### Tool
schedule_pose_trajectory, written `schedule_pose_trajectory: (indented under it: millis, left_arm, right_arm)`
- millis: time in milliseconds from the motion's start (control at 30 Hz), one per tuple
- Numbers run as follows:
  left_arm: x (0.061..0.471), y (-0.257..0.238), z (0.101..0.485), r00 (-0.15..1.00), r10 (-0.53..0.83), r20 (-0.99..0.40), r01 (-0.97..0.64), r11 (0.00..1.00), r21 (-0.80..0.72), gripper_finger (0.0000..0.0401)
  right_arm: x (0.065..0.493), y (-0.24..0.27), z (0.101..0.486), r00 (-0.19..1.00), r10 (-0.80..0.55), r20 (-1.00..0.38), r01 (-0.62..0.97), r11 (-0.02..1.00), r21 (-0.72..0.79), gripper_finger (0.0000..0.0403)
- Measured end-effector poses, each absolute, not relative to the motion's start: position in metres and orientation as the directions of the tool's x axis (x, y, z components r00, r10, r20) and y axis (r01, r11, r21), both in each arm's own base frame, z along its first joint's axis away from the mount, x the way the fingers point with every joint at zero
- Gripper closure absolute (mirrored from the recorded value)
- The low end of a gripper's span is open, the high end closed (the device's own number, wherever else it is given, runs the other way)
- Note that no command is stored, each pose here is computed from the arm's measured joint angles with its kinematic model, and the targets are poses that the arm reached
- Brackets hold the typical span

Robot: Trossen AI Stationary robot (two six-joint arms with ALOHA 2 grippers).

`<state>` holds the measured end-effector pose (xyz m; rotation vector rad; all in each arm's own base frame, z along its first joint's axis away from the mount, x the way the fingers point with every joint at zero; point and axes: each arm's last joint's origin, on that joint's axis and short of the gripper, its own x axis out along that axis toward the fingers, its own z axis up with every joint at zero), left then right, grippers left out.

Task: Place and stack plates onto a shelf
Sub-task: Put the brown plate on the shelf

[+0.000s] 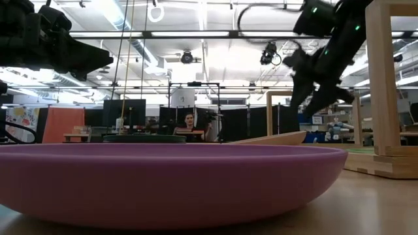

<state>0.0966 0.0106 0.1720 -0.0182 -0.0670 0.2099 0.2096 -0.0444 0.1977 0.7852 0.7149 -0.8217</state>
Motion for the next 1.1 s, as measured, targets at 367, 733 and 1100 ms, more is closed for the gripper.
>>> schedule_pose_trajectory:
  millis: [367, 733, 1100]
  left_arm:
    - [0.097, 0.011, 0.172, 0.976, 0.209, 0.065, -0.207, 0.978, -0.025, 0.0257]
    - [0.097, 0.011, 0.172, 0.976, 0.209, 0.064, -0.208, 0.978, -0.025, 0.0257]
    - [0.097, 0.011, 0.172, 0.976, 0.209, 0.064, -0.208, 0.978, -0.025, 0.0257]
  right_arm:
    - [0.226, -0.060, 0.168, 0.421, -0.312, -0.852, 0.869, 0.407, 0.281, 0.0195]
    - [0.234, -0.061, 0.151, 0.392, -0.274, -0.878, 0.873, 0.412, 0.261, 0.0218]
    - [0.234, -0.060, 0.153, 0.403, -0.273, -0.873, 0.869, 0.413, 0.272, 0.0329]
